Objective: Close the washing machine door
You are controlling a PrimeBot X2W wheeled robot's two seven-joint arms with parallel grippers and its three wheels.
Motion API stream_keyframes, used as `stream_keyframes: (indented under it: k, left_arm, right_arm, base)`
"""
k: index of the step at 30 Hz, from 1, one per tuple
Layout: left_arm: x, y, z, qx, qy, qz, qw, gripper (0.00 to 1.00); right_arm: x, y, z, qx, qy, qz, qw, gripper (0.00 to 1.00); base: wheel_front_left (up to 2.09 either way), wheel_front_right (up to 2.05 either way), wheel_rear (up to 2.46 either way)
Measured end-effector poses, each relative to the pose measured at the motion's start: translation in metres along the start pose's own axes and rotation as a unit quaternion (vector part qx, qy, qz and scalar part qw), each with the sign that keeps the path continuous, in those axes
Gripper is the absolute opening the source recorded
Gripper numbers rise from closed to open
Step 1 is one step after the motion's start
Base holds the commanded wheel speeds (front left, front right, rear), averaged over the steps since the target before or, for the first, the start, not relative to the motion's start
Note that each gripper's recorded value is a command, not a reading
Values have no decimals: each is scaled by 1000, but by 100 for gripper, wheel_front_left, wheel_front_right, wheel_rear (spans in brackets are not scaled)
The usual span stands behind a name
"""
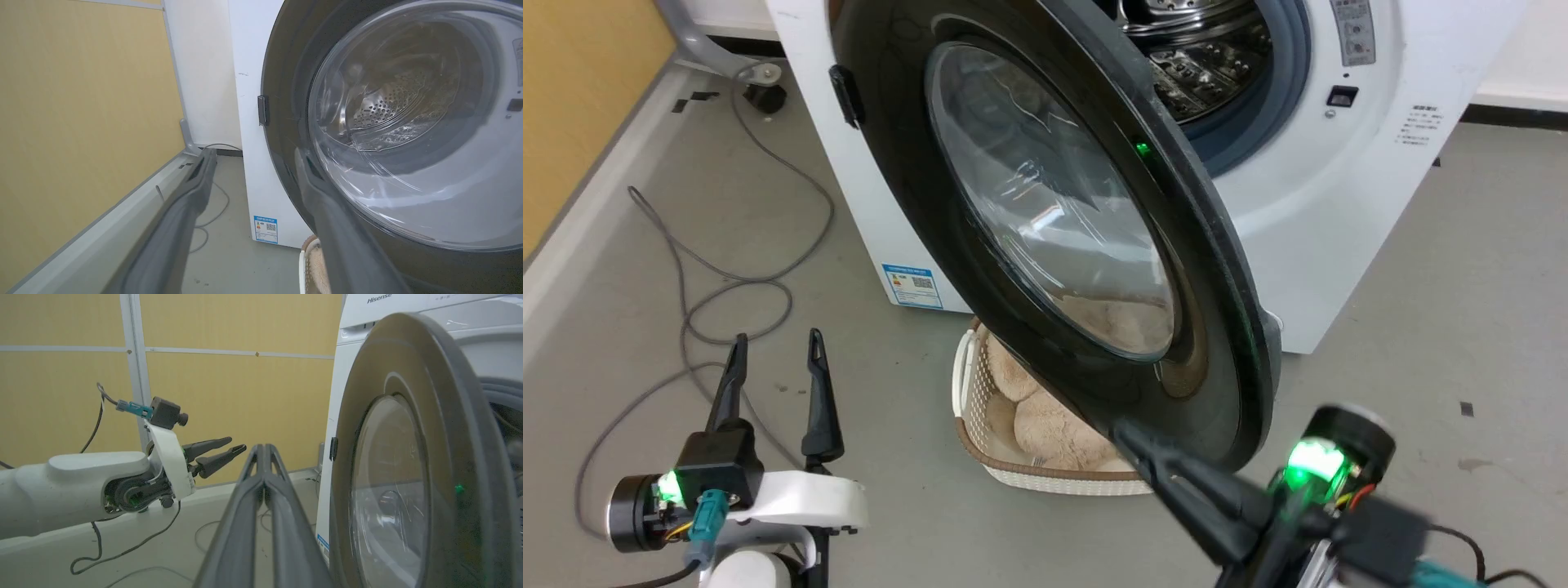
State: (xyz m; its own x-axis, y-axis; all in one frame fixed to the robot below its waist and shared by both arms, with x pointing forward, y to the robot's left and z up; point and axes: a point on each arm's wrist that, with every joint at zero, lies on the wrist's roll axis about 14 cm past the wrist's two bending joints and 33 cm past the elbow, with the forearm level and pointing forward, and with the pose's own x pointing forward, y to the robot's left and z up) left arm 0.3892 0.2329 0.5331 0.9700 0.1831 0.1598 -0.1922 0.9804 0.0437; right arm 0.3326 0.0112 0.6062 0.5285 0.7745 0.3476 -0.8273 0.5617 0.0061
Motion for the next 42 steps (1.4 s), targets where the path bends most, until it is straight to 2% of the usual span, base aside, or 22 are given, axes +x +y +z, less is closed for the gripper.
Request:
stream_keyframes:
  k: [2,6,13,19,25,31,42]
  left_arm:
    - [1,-4,-1,1,0,-6,1000,100]
    - [4,-12,-6,-2,6,-14,1000,100]
    - [12,-29,-19,-10,21,-36,999,100]
    - [23,-43,-24,-14,23,-51,998,100]
    - [38,-54,-30,-19,23,-60,998,100]
    - [56,-63,-37,-21,20,-67,997,100]
    - [76,-67,-69,-24,44,-62,997,100]
  right_arm:
    - [-10,-4,-23,-16,42,0,999,0]
    - [-30,-24,-52,-26,95,-35,995,0]
    - [-55,-76,-78,-32,139,-120,982,0]
    - [-65,-113,-88,-39,150,-173,973,0]
    - [-72,-177,-82,-70,133,-260,954,0]
    - [-67,-226,-92,-109,144,-288,940,0]
    - [-52,-300,-124,-126,163,-321,924,0]
  base:
    - [0,0,0]
    - [0,0,0]
    - [0,0,0]
    - [0,0,0]
    - [0,0,0]
    - [0,0,0]
    - [0,0,0]
